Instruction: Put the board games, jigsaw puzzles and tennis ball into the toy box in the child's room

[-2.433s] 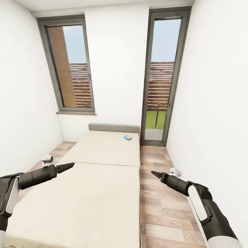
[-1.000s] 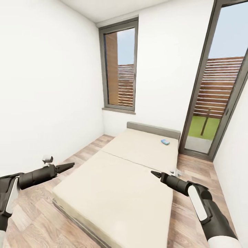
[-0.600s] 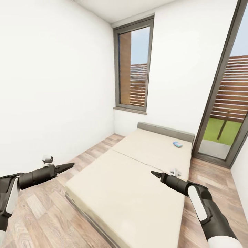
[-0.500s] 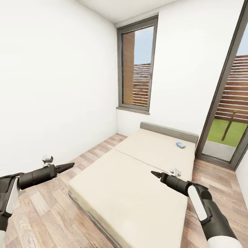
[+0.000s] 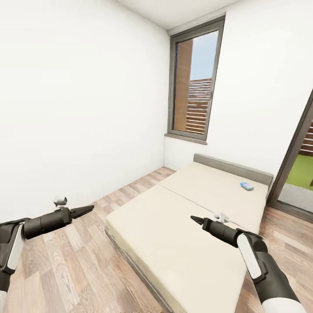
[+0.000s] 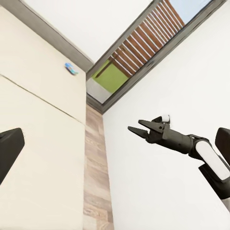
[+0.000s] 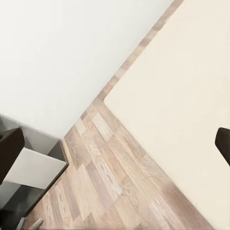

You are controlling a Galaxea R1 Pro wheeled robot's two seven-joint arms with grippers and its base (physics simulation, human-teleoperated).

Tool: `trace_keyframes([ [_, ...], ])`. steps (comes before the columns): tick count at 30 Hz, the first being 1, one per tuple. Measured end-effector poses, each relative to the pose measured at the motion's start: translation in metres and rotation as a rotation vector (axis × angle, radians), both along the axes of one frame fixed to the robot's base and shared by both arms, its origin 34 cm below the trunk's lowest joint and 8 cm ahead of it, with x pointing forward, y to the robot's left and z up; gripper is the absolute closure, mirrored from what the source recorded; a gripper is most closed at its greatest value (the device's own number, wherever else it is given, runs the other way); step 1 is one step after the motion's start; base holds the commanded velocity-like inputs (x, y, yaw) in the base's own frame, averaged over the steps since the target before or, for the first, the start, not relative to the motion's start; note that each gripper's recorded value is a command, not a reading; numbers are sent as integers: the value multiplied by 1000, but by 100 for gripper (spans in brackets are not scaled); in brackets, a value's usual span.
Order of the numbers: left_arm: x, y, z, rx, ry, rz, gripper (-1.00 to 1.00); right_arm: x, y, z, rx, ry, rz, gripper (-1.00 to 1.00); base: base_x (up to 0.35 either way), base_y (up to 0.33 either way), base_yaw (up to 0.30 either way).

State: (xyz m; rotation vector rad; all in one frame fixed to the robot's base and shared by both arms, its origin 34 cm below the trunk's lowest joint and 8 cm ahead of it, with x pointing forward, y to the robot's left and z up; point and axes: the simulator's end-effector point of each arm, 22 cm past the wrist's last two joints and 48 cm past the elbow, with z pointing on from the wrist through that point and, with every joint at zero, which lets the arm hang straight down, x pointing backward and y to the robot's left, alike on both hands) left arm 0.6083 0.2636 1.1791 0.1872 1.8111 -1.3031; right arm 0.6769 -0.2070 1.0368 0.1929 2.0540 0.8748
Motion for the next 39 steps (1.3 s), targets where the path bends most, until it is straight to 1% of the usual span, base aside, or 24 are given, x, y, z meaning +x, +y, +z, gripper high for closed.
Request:
trace_keyframes([
  [39,2,0,-7,-3,14,-1,-100,0,-1,-9,-1,15,-1,-100,-3,-2,281],
])
